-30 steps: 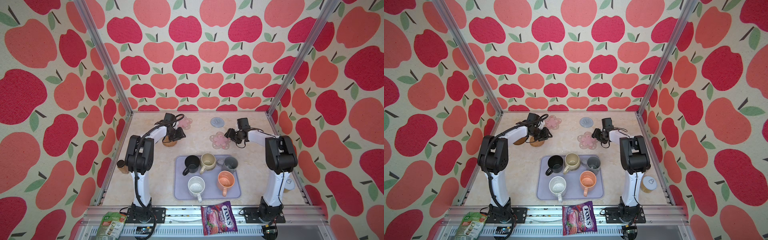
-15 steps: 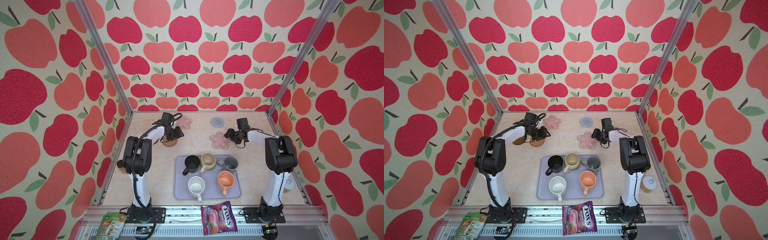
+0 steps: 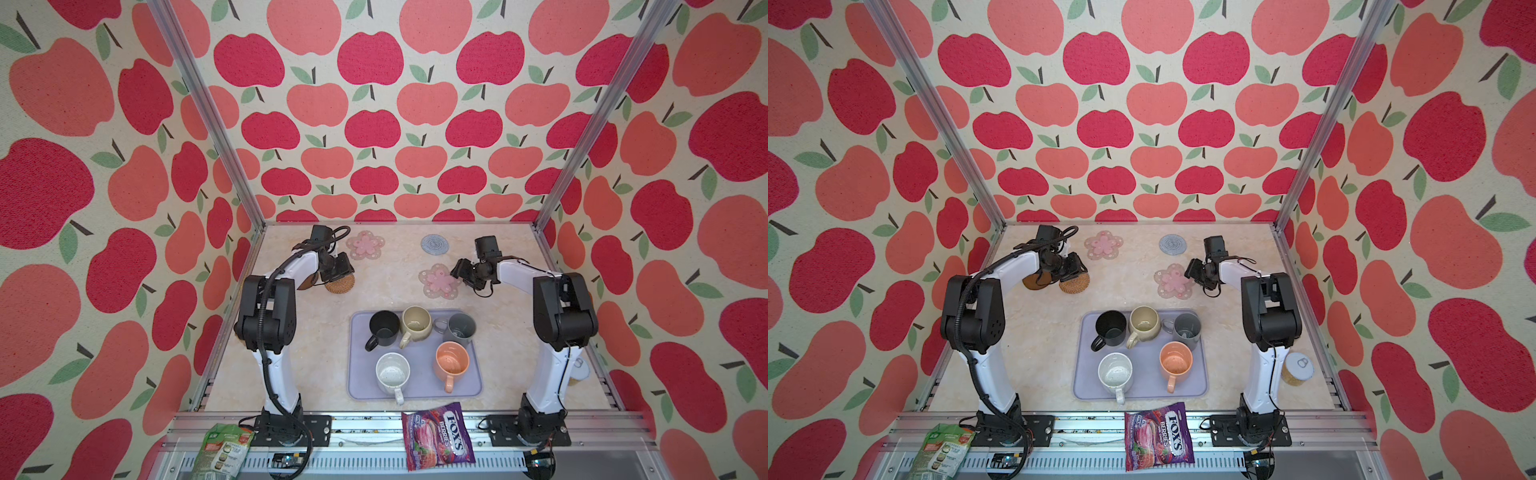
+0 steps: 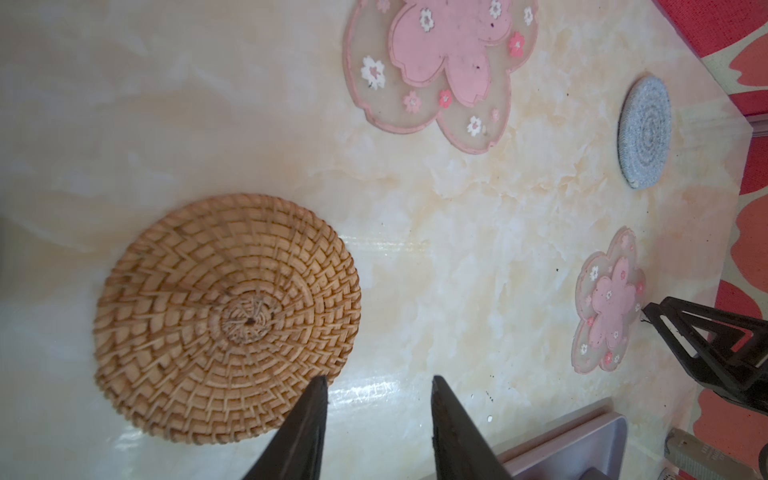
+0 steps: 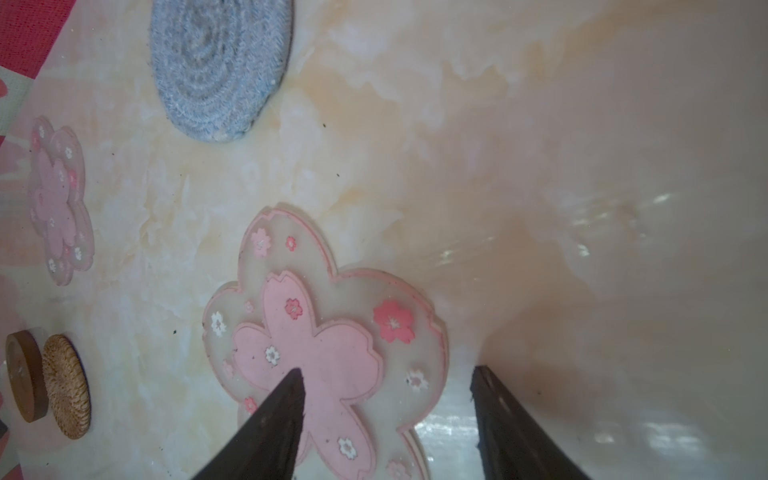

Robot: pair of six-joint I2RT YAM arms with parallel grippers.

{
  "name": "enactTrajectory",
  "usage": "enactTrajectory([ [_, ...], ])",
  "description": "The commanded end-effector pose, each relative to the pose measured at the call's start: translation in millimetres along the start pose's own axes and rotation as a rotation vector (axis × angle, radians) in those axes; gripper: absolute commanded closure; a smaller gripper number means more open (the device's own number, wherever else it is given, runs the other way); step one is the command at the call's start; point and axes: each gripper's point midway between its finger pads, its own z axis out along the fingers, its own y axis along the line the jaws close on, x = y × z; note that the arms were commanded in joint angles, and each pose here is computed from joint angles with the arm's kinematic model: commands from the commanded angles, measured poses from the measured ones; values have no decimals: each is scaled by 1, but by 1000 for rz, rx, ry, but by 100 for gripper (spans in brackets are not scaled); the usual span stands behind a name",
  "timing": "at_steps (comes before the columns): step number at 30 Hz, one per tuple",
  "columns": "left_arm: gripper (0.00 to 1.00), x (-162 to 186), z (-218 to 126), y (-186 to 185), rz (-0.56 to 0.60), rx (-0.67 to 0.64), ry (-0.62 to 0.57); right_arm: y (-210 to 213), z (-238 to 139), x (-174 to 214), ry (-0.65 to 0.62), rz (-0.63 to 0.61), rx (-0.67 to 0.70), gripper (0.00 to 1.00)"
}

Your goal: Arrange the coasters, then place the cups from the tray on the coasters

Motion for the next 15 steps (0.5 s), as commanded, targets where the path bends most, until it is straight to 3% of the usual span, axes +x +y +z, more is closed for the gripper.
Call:
enactTrajectory([
  [1, 57, 5, -4, 9, -22, -35, 10, -3, -24, -4, -25, -18, 20, 34],
  [11, 59, 5, 17, 22, -55, -69, 24, -6, -48, -6, -60, -43, 31, 34],
  [15, 59, 5, 27, -2, -5, -2, 29, -5, -49, -6, -60, -55, 24, 33],
])
